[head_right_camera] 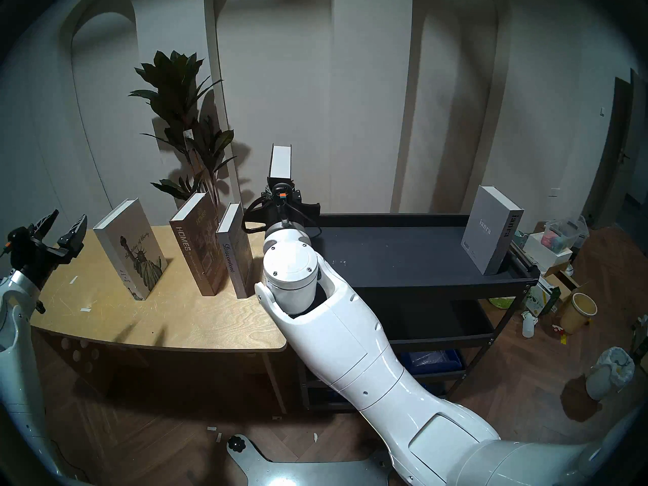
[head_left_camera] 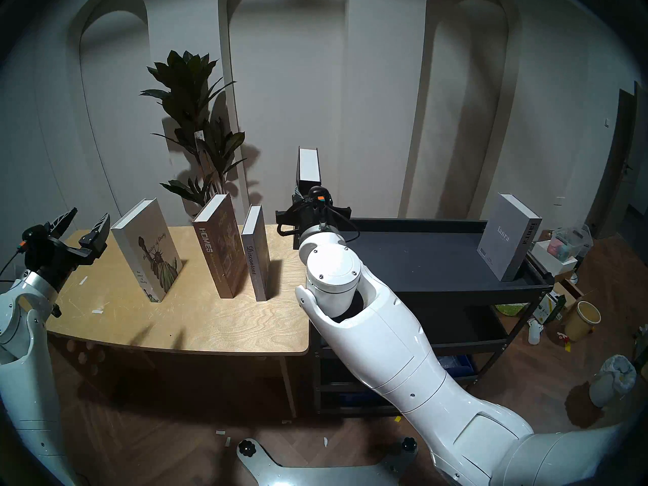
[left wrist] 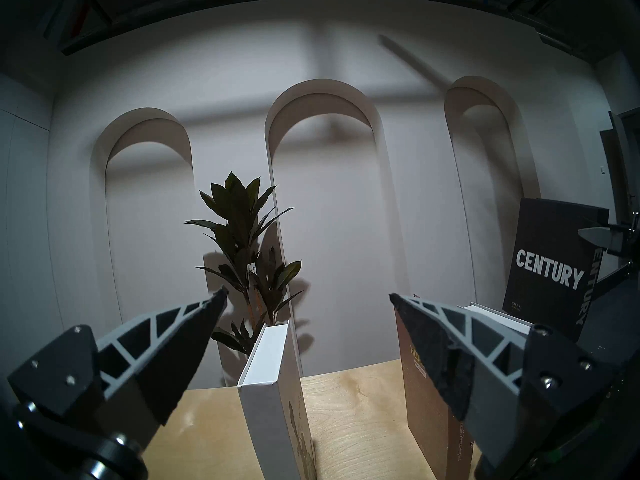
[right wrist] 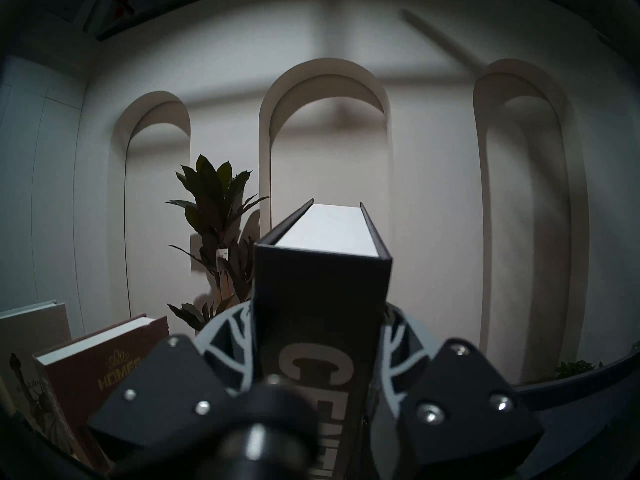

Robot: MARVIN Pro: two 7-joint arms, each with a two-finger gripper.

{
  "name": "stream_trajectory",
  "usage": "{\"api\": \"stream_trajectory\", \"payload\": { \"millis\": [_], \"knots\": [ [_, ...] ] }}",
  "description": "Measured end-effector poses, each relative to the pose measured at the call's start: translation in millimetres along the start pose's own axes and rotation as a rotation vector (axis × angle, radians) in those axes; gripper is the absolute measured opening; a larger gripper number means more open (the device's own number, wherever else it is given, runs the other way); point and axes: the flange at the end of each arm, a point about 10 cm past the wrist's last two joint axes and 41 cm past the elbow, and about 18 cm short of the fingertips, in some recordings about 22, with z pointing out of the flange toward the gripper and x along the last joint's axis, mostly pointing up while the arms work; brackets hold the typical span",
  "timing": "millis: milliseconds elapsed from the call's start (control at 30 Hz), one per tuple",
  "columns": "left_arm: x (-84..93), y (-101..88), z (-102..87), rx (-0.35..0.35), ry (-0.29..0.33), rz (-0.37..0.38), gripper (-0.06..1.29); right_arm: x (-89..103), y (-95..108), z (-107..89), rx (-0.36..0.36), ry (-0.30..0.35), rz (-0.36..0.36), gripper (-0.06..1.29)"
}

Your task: Move the books from the display table onto the shelf, standing them upright with spines facing out and tallest at one end

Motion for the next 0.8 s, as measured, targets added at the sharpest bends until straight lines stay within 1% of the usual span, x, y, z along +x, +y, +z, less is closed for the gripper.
{"api": "stream_trajectory", "payload": {
  "millis": [167,333,467,533,600,667,800],
  "knots": [
    [0.0,0.0,0.0,0.000,0.000,0.000,1.28,16.2,23,0.6,-0.023,0.020,-0.006,0.43],
    [-0.1,-0.1,0.0,0.000,0.000,0.000,1.28,29.6,60,-0.4,-0.069,0.023,-0.016,0.43],
    [-0.1,-0.1,0.0,0.000,0.000,0.000,1.28,34.9,90,-5.7,-0.095,0.008,-0.034,0.43],
    [-0.1,-0.1,0.0,0.000,0.000,0.000,1.28,36.3,101,-8.4,-0.100,0.000,-0.042,0.43],
    [-0.1,-0.1,0.0,0.000,0.000,0.000,1.28,38.5,117,-13.1,-0.107,-0.012,-0.055,0.43],
    [-0.1,-0.1,0.0,0.000,0.000,0.000,1.28,40.2,127,-16.3,-0.111,-0.019,-0.064,0.43],
    [-0.1,-0.1,0.0,0.000,0.000,0.000,1.28,45.8,155,-25.2,-0.122,-0.040,-0.085,0.43]
  ]
}}
